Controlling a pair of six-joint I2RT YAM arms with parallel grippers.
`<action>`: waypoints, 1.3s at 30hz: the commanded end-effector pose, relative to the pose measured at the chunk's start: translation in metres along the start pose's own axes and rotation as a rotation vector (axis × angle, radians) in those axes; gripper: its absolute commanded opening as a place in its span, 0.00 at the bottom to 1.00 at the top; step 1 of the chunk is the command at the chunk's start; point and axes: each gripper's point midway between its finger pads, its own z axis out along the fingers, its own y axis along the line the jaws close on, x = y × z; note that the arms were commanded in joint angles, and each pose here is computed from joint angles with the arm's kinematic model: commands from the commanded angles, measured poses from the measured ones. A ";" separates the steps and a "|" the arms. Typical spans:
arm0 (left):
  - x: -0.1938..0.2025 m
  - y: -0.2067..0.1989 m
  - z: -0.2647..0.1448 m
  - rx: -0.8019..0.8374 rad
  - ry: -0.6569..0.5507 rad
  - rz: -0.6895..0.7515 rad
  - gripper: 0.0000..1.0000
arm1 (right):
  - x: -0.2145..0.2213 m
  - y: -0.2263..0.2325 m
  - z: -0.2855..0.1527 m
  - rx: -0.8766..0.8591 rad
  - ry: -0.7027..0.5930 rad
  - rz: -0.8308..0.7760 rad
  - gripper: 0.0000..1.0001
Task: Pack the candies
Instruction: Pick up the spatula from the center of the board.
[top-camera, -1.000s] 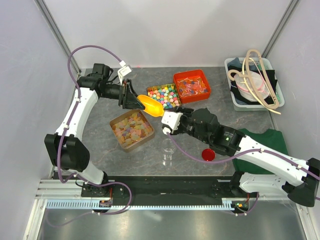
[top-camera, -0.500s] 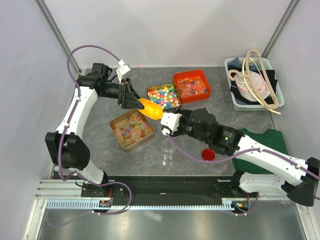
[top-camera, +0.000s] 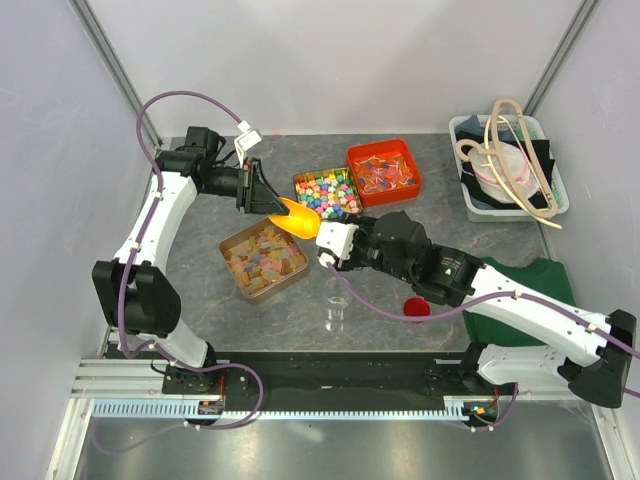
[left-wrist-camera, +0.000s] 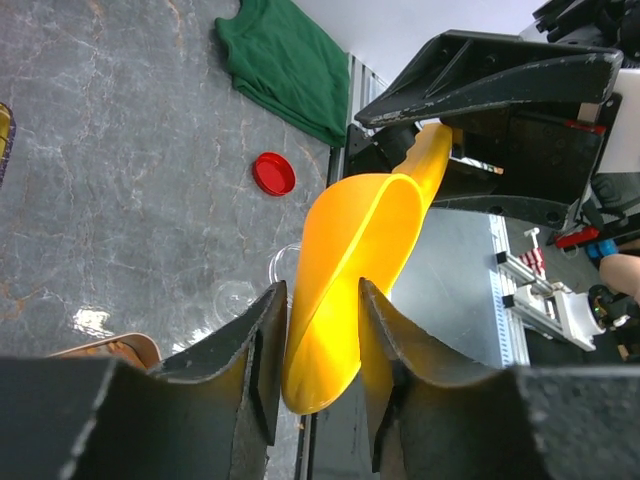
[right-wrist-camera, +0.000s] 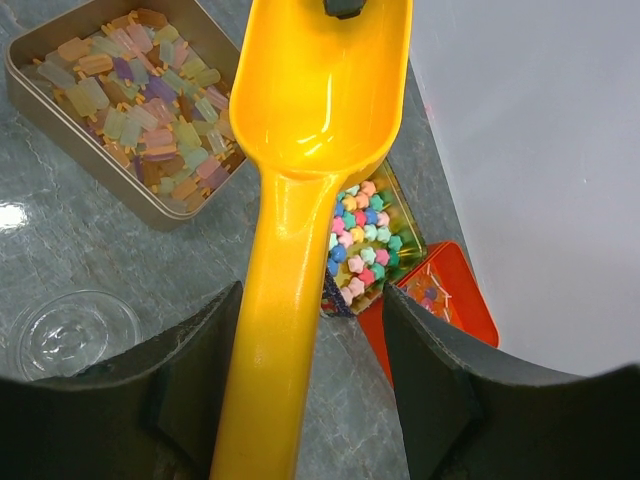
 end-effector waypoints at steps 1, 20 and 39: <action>-0.009 -0.009 -0.002 0.034 -0.025 0.041 0.24 | -0.026 -0.021 -0.004 0.055 -0.061 0.022 0.00; -0.020 -0.007 -0.011 0.050 -0.068 0.024 0.02 | -0.029 -0.025 -0.014 0.113 -0.115 0.079 0.65; -0.025 -0.007 -0.021 0.073 -0.116 0.007 0.02 | -0.016 -0.021 0.003 0.170 -0.120 0.160 0.74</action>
